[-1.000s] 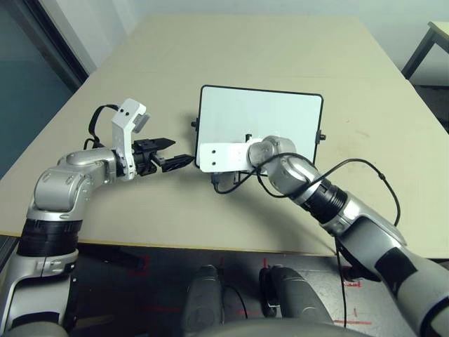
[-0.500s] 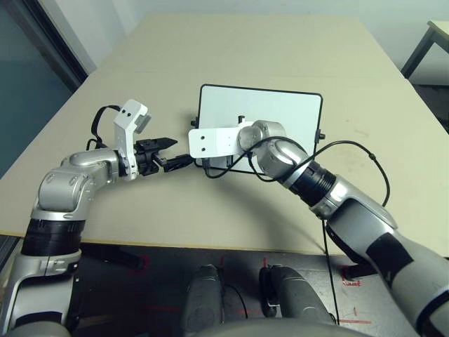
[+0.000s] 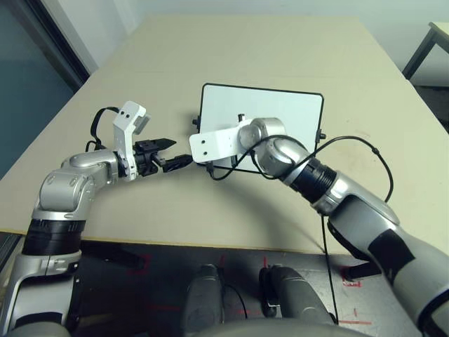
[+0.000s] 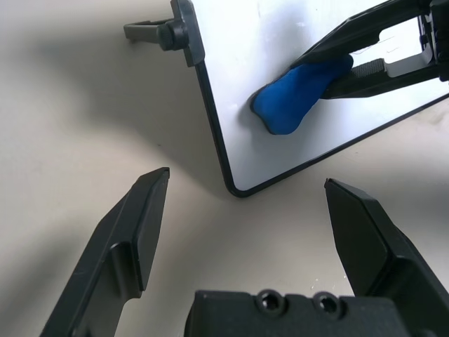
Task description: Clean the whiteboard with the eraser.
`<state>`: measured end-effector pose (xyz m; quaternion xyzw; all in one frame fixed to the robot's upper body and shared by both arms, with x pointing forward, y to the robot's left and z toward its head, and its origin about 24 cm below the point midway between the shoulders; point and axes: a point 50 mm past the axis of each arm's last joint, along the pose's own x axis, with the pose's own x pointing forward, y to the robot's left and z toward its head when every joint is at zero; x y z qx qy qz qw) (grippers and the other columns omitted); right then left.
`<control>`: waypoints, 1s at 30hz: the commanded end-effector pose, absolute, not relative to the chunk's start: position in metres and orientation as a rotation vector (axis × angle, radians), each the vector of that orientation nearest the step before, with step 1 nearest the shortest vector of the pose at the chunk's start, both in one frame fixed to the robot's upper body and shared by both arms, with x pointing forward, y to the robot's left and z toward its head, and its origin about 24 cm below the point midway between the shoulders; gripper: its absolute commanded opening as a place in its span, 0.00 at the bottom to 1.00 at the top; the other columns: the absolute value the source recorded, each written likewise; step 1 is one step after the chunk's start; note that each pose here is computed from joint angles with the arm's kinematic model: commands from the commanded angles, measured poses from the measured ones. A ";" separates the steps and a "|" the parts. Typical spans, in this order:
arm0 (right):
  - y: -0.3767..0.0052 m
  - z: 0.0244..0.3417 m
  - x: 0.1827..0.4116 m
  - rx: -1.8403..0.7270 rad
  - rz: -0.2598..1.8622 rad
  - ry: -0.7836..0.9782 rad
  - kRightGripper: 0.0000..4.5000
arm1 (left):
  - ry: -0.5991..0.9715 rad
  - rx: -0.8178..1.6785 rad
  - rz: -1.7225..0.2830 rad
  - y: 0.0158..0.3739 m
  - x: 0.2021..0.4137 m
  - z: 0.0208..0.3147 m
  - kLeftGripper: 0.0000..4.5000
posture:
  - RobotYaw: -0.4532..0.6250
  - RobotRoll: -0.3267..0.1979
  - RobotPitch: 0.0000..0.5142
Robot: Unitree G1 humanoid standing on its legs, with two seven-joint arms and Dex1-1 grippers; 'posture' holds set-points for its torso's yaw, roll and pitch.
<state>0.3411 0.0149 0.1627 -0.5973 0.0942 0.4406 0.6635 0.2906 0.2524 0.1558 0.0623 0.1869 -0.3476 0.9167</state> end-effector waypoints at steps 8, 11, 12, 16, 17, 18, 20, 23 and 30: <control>-0.018 0.124 0.330 -1.388 1.019 0.418 0.13 | 0.398 0.120 -0.712 0.253 0.290 0.152 1.00 | 0.42 0.62 0.23; -0.013 0.145 0.341 -1.276 0.964 0.367 0.13 | 0.392 0.121 -0.710 0.252 0.290 0.153 1.00 | 0.43 0.62 0.23; -0.012 0.151 0.343 -1.242 0.956 0.357 0.13 | 0.389 0.121 -0.708 0.252 0.290 0.154 1.00 | 0.43 0.62 0.23; -0.015 0.225 0.359 -0.926 0.820 0.177 0.13 | 0.279 0.121 -0.657 0.254 0.294 0.165 1.00 | 0.44 0.62 0.22; -0.017 0.243 0.362 -0.854 0.781 0.125 0.13 | 0.242 0.121 -0.640 0.255 0.295 0.168 1.00 | 0.44 0.62 0.22; -0.024 0.268 0.366 -0.758 0.723 0.051 0.13 | 0.154 0.118 -0.600 0.256 0.300 0.177 1.00 | 0.44 0.62 0.21; -0.056 0.316 0.376 -0.583 0.548 -0.087 0.13 | -0.030 0.102 -0.488 0.261 0.307 0.195 1.00 | 0.44 0.62 0.19; -0.117 0.334 0.391 -0.448 0.283 -0.106 0.13 | -0.222 0.074 -0.326 0.273 0.313 0.210 1.00 | 0.44 0.62 0.16; -0.226 0.240 0.396 -0.331 -0.080 0.241 0.13 | -0.319 0.045 -0.064 0.305 0.319 0.195 1.00 | 0.41 0.62 0.14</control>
